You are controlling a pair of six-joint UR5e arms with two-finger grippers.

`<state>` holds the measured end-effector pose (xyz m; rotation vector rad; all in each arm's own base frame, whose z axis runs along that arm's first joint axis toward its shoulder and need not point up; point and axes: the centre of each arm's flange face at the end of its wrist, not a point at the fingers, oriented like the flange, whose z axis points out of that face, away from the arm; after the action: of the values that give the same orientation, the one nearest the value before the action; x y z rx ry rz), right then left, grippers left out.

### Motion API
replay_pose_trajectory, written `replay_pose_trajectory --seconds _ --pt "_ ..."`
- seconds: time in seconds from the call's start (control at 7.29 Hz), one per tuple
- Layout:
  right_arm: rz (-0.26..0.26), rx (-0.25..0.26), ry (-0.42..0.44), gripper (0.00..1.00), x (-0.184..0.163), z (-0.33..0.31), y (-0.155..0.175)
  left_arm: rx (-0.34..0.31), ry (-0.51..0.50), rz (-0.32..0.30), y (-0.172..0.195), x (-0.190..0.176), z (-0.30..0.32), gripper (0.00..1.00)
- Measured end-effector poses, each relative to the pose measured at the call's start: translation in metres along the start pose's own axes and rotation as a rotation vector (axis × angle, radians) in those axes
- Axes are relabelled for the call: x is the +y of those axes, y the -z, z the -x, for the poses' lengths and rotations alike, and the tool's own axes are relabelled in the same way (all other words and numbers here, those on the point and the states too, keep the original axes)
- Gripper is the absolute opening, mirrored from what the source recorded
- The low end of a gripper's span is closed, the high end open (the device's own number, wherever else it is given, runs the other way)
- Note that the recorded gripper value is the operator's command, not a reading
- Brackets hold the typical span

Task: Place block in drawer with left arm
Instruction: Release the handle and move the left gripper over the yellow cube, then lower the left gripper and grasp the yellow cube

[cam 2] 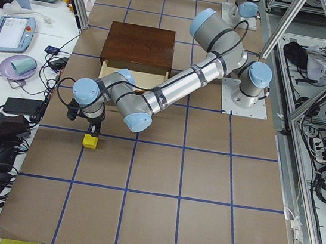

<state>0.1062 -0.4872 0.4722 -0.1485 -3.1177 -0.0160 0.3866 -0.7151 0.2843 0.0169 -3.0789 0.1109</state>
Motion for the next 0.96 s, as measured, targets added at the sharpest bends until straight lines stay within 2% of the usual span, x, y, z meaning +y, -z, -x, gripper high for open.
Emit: replay_pose_trajectory --seconds 0.27,0.41,0.96 --pt "0.0 0.0 0.0 1.0 0.0 0.0 0.0 -0.012 -0.006 -0.015 -0.021 -0.011 0.007 0.8" --pt "0.0 0.0 0.0 1.0 0.0 0.0 0.0 -0.019 -0.011 -0.018 -0.028 -0.016 0.008 0.84" --pt "0.0 0.0 0.0 1.0 0.0 0.0 0.0 -0.048 -0.025 -0.028 -0.052 -0.028 0.008 0.84"
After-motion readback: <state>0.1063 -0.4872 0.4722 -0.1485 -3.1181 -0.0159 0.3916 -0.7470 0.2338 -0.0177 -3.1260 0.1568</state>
